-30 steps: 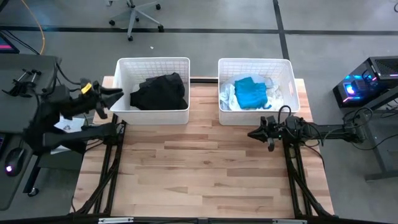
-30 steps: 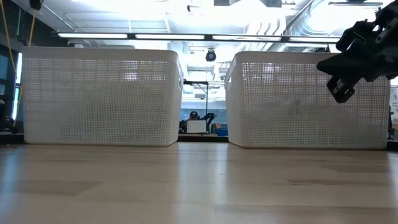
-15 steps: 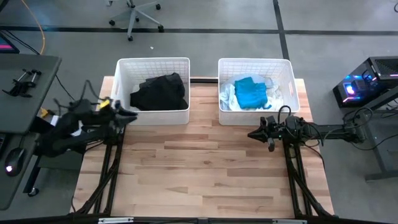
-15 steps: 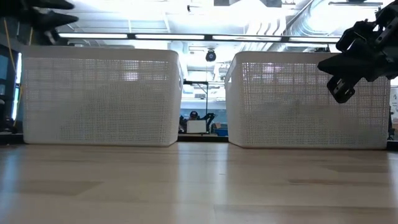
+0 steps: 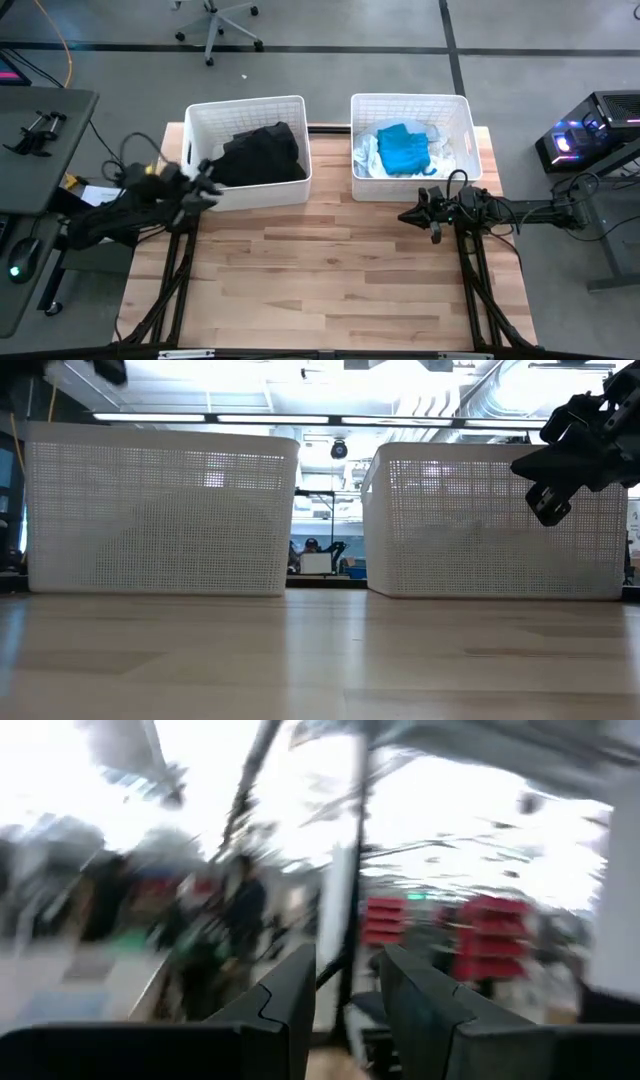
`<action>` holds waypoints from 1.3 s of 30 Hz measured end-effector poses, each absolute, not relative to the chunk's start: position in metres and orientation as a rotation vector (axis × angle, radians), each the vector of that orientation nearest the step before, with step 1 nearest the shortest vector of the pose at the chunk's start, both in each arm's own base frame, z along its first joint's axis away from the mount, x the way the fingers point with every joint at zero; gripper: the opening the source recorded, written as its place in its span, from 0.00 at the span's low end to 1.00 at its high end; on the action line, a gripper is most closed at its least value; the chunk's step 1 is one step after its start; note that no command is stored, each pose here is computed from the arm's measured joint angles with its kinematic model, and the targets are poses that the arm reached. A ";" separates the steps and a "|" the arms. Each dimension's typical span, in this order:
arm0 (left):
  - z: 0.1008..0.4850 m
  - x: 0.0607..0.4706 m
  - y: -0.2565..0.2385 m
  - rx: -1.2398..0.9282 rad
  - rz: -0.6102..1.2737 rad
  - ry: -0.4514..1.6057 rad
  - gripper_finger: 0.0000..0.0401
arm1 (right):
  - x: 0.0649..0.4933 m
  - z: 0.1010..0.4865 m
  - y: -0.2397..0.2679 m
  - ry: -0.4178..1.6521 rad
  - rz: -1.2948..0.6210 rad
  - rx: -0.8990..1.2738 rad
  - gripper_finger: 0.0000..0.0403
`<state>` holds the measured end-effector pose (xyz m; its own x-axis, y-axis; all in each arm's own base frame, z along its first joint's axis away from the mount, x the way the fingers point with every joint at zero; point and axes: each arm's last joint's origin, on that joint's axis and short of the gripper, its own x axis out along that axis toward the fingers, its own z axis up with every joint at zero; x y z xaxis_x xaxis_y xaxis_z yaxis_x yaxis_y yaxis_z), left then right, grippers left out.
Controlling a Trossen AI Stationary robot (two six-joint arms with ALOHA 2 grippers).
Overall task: Sort clothes
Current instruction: Return to Home Position
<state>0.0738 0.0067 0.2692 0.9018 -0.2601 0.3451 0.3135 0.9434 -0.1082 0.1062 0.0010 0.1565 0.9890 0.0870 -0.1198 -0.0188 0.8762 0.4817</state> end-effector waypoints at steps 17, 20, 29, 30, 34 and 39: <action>0.290 0.056 -0.003 -0.738 -0.370 -0.550 0.26 | 0.106 0.157 0.001 0.139 0.056 0.499 0.00; 0.272 0.071 -0.002 -0.855 -0.320 -0.458 0.26 | 0.106 0.157 0.001 0.139 0.056 0.501 0.00; 0.218 0.093 -0.006 -0.911 -0.251 -0.326 0.26 | 0.106 0.157 0.001 0.139 0.056 0.500 0.00; 0.210 0.095 -0.007 -0.890 -0.232 -0.297 0.26 | 0.106 0.157 0.001 0.139 0.055 0.502 0.00; 0.201 0.094 -0.007 -0.753 -0.201 -0.308 0.26 | 0.106 0.157 0.001 0.140 0.056 0.504 0.00; 0.188 0.095 -0.004 -0.483 -0.072 -0.221 0.26 | 0.106 0.157 0.001 0.140 0.056 0.501 0.00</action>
<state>0.0947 -0.0042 0.1882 0.9735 -0.0167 0.2279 0.1210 0.8837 -0.4521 0.1062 0.0011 0.1565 0.9889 0.0881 -0.1198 -0.0197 0.8760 0.4820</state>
